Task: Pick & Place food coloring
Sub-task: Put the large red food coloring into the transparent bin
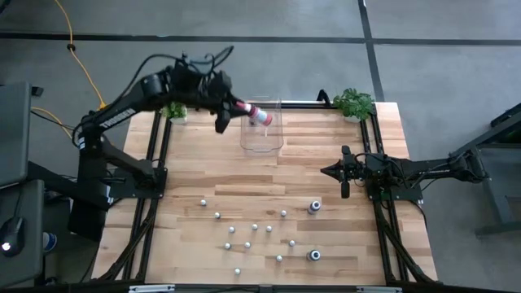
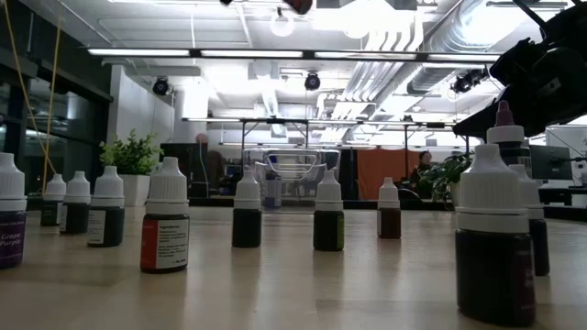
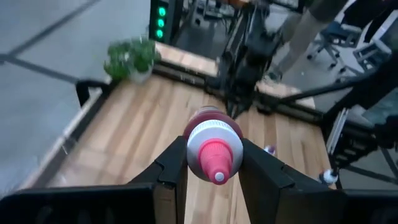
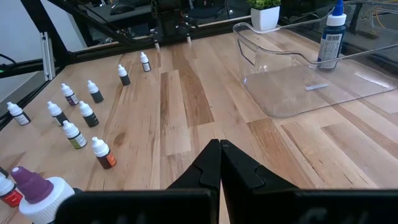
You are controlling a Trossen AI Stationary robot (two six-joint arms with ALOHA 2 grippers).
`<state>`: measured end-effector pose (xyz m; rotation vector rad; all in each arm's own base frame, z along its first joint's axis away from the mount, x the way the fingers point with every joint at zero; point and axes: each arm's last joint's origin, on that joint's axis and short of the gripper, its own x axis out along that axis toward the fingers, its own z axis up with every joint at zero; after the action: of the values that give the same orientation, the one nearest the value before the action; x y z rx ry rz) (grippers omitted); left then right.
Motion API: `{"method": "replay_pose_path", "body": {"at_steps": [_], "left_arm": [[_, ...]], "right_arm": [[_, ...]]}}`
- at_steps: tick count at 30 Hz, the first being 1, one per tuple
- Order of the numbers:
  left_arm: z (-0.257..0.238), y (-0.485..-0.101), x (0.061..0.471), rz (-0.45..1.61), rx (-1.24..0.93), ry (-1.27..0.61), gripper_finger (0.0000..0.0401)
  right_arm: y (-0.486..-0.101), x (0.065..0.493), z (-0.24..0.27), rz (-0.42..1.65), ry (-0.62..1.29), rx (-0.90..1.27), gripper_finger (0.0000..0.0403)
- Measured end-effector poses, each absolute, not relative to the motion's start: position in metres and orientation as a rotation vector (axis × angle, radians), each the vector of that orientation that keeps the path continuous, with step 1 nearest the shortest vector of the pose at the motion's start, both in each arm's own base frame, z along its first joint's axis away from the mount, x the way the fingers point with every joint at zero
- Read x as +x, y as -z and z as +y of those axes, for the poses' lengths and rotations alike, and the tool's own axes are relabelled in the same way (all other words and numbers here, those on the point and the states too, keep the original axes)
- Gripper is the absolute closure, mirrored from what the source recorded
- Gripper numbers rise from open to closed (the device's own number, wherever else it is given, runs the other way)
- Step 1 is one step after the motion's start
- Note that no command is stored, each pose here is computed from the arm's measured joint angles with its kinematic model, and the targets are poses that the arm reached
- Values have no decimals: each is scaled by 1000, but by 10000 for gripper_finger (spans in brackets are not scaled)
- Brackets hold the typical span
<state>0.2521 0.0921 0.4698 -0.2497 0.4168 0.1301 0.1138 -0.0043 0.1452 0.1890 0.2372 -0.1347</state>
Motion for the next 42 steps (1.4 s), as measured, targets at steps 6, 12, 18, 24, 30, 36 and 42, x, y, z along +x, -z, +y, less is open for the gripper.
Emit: {"method": "replay_pose_path", "body": {"at_steps": [6, 12, 18, 24, 30, 36, 42], "left_arm": [[113, -516, 263, 350, -212, -174, 304], [141, -524, 285, 263, -214, -161, 304], [186, -493, 295, 369, -259, -247, 304], [226, -443, 316, 564, -278, -304, 304], [254, -391, 346, 719, -221, -331, 304], [270, -346, 368, 841, -150, -293, 304], [282, -312, 381, 943, -86, -290, 304]], "right_arm": [[-145, 114, -4, 237, 135, 189, 402], [-145, 114, -4, 237, 135, 189, 402], [-145, 114, -4, 237, 135, 189, 402], [-145, 114, -4, 237, 135, 189, 402], [-145, 114, -4, 236, 135, 189, 402], [-145, 114, -4, 237, 135, 189, 402], [-145, 114, -4, 237, 135, 189, 402]]}}
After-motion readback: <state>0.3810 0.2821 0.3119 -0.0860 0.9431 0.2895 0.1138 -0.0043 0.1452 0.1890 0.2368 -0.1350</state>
